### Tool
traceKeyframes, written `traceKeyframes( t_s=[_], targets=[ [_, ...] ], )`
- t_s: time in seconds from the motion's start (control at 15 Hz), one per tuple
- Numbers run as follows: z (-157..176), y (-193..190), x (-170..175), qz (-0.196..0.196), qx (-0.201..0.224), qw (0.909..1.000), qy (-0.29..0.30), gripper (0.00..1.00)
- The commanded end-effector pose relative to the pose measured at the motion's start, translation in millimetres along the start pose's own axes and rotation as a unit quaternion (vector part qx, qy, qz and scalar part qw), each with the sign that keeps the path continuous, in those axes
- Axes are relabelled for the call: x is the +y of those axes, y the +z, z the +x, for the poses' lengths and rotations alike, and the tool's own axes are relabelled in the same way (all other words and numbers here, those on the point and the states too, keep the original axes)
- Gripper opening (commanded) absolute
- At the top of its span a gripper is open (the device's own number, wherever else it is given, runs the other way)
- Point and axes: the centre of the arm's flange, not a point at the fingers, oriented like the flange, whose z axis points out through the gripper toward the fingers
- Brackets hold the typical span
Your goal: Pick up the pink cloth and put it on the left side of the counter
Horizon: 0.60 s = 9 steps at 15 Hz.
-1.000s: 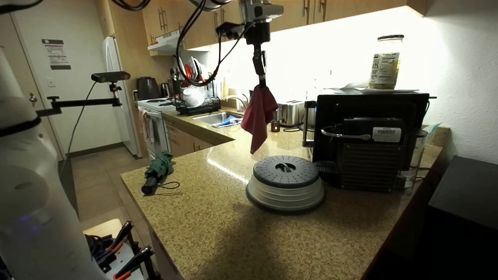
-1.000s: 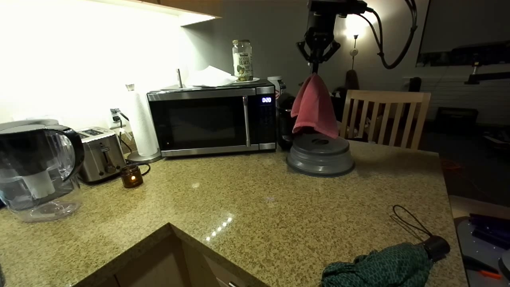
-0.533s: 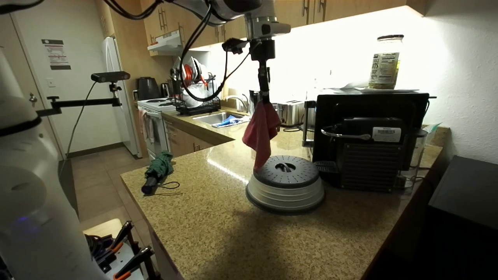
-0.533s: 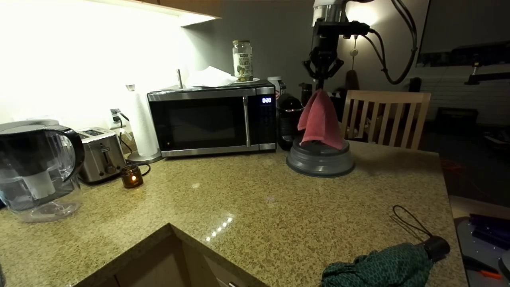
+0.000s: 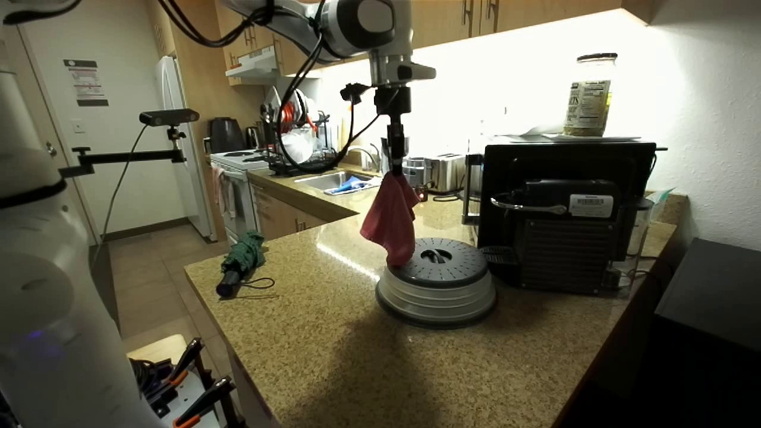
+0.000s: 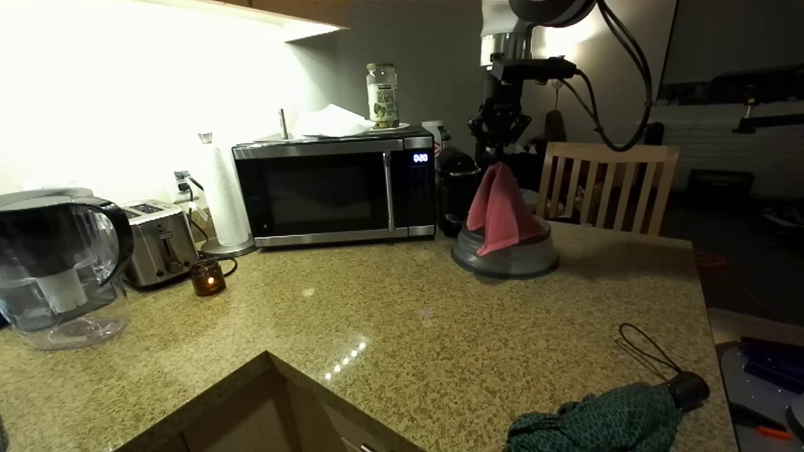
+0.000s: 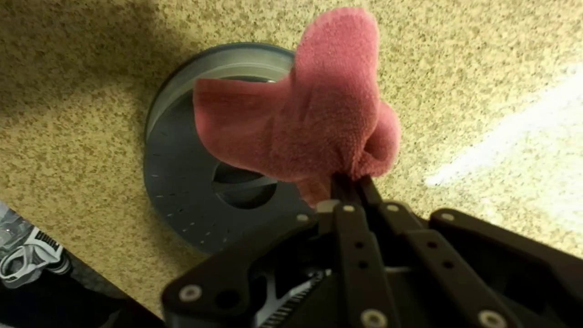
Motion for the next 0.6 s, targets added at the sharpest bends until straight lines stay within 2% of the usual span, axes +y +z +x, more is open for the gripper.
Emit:
traceKeyframes(
  t_s=[0.0, 0.27, 0.53],
  targets=[
    [-15, -7, -35, 0.005, 0.009, 0.998, -0.062, 0.04],
    [-26, -26, -66, 0.024, 0.009, 0.9946, -0.101, 0.04],
    [-24, -40, -65, 0.032, 0.016, 0.9944, -0.099, 0.04]
  ],
)
